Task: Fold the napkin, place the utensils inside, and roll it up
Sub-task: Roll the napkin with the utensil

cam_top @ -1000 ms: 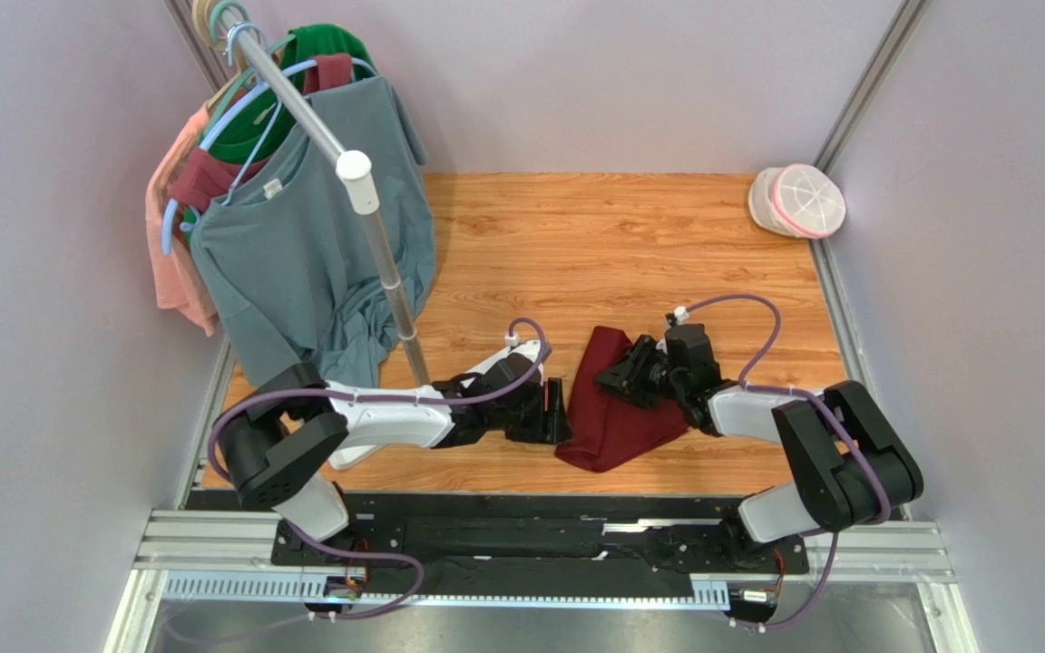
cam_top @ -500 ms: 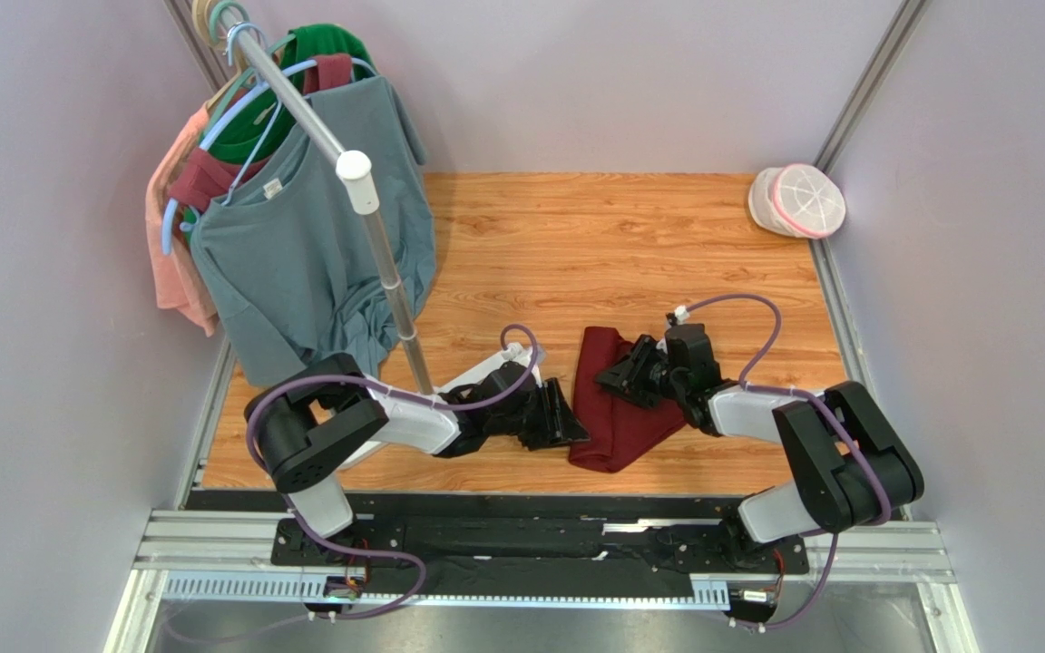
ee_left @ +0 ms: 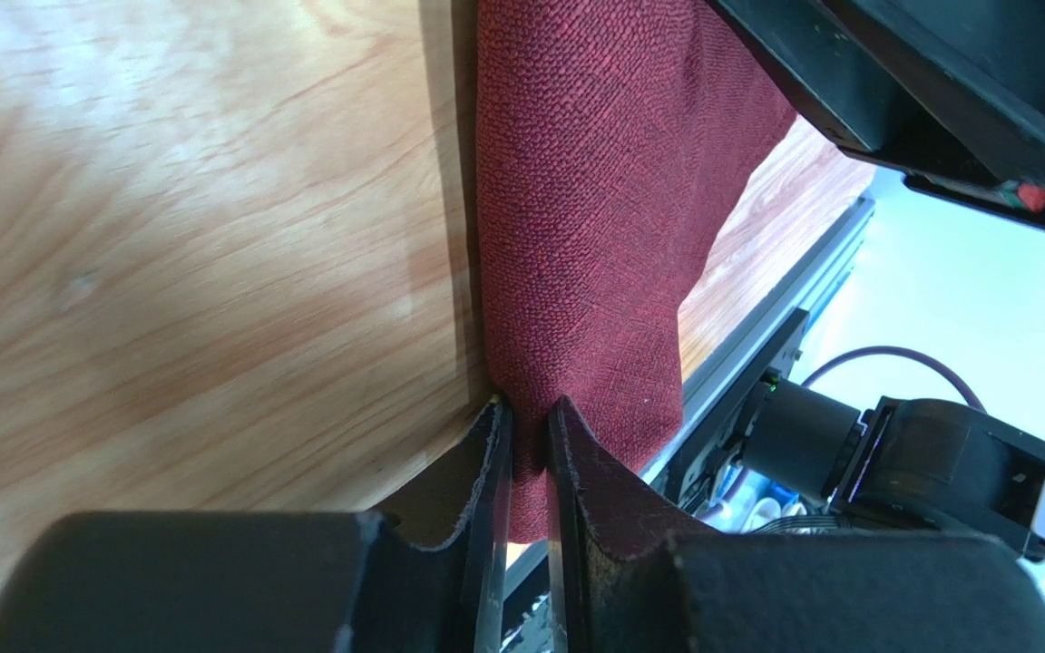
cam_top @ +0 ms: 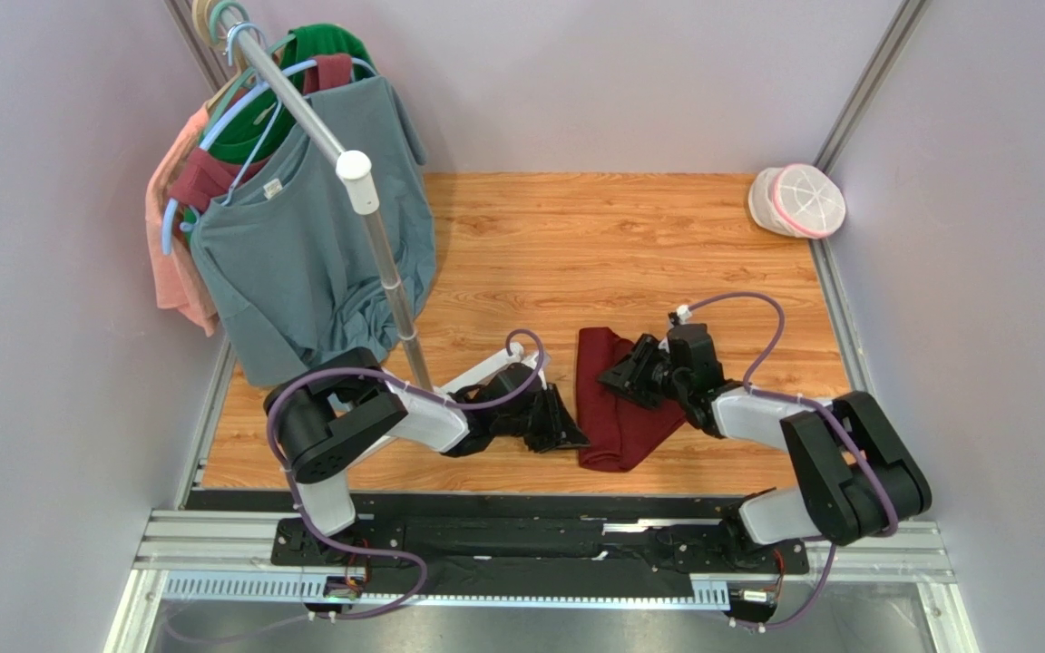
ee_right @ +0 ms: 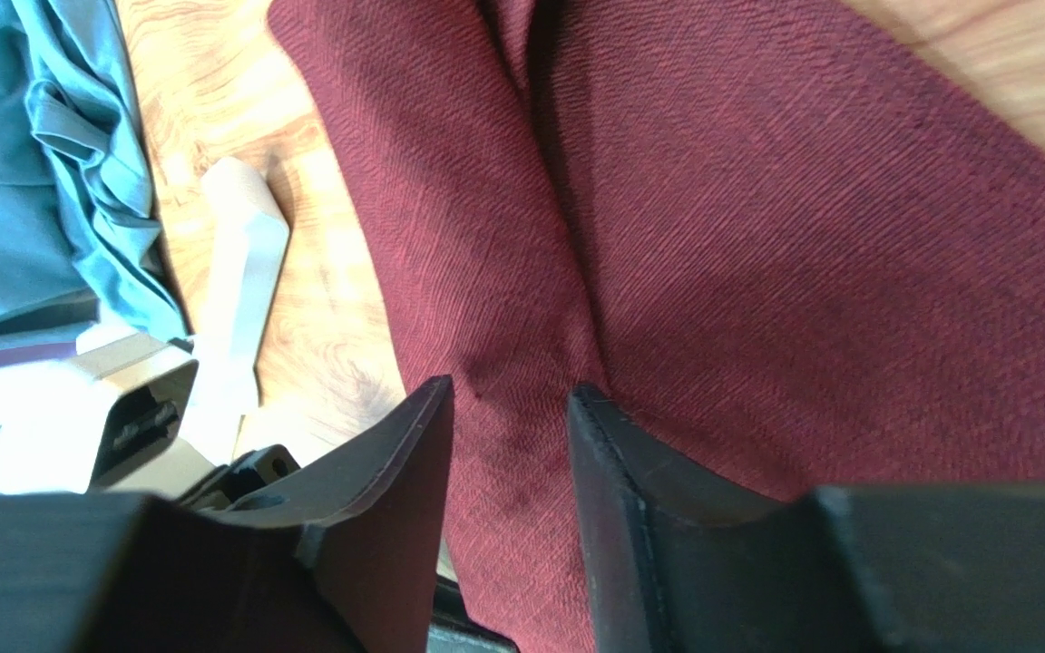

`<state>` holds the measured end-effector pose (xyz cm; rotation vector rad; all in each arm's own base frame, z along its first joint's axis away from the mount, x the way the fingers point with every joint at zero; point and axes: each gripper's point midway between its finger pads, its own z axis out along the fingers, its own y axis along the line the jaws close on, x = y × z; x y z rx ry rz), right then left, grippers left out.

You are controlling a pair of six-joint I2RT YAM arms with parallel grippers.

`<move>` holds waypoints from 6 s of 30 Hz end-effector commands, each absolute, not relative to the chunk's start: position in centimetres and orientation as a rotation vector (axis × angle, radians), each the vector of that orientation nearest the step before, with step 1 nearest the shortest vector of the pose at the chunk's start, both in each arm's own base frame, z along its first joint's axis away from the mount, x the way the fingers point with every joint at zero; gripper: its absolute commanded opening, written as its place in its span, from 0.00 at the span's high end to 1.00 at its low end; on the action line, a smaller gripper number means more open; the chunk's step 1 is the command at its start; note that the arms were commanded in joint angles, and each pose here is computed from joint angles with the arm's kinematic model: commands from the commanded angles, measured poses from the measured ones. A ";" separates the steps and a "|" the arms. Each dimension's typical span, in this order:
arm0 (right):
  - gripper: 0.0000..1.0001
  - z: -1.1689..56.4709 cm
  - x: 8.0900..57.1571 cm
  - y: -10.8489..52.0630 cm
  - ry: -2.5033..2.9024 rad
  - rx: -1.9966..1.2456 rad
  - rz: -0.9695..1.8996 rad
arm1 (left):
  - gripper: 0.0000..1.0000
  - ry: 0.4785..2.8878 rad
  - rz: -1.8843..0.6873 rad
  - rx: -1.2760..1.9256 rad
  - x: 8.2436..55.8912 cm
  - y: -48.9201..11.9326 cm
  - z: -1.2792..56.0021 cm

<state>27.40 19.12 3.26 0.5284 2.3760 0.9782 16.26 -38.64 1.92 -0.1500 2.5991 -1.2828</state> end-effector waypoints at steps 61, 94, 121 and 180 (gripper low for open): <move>0.96 4.4 23.6 27.5 2.422 -0.093 1.355 | 0.36 2.399 -0.857 0.061 21.6 -31.4 8.4; 0.90 5.3 23.9 25.7 2.397 -0.231 1.385 | 0.78 2.483 -0.507 0.105 29.2 -33.5 4.0; 0.40 11.2 19.5 22.1 2.150 -0.180 0.364 | 0.90 2.616 -0.548 0.221 27.6 -34.8 5.1; 0.84 3.5 20.4 21.4 2.377 -0.090 0.887 | 0.35 2.473 -0.750 0.150 29.4 -34.6 11.5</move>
